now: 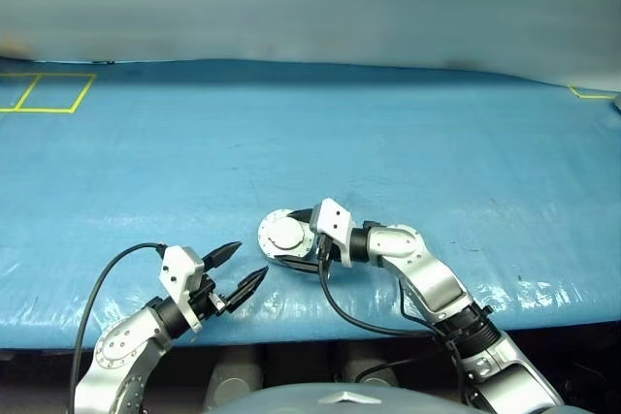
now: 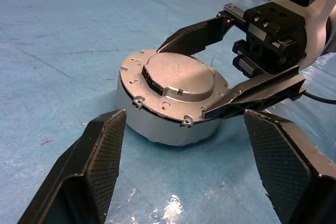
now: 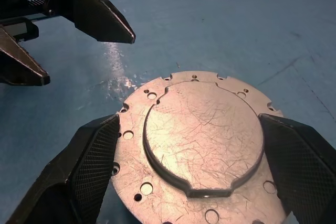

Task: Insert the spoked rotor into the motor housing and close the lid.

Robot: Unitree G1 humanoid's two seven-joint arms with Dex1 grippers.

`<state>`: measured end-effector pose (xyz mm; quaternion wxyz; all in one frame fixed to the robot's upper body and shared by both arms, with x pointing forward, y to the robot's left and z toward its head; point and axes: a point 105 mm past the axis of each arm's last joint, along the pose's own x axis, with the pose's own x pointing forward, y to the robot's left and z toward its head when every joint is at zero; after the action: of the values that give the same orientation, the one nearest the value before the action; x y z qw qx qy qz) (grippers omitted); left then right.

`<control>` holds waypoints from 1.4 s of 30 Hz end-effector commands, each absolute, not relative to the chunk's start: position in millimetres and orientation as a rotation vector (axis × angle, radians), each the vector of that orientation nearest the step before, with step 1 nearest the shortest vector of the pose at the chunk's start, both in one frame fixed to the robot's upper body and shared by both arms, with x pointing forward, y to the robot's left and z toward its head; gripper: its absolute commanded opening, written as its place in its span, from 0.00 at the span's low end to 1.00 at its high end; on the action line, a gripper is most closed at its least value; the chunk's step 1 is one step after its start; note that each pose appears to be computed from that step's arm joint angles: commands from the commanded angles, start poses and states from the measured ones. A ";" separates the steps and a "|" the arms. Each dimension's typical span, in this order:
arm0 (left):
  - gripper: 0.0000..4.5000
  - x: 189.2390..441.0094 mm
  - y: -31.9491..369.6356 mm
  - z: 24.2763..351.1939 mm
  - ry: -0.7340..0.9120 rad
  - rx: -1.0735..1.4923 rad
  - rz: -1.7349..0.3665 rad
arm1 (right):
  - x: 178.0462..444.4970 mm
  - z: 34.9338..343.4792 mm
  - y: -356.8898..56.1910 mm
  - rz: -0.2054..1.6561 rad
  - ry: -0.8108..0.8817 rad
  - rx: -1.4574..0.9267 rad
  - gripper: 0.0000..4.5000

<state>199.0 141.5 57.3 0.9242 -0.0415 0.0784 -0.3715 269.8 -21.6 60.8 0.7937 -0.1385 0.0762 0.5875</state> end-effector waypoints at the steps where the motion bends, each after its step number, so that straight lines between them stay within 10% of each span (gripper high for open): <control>1: 0.85 202.3 142.5 63.1 0.138 -0.072 -0.757 | 271.2 54.8 -22.2 1.255 0.176 -0.312 0.99; 7: 0.85 204.9 138.7 69.3 0.128 -0.070 -0.762 | 274.8 48.2 -23.3 1.235 0.181 -0.322 0.67; 35: 0.85 210.3 134.7 80.1 0.118 -0.063 -0.760 | 268.0 -11.2 -39.4 1.078 0.504 -0.346 0.67; 42: 0.85 211.7 138.1 79.4 0.119 -0.056 -0.754 | 268.5 17.0 -38.3 1.120 0.461 -0.108 0.67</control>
<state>211.0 139.4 68.5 0.9285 -0.0321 0.0782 -0.3616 277.2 -20.7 49.2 0.8277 -0.0729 0.1326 0.5404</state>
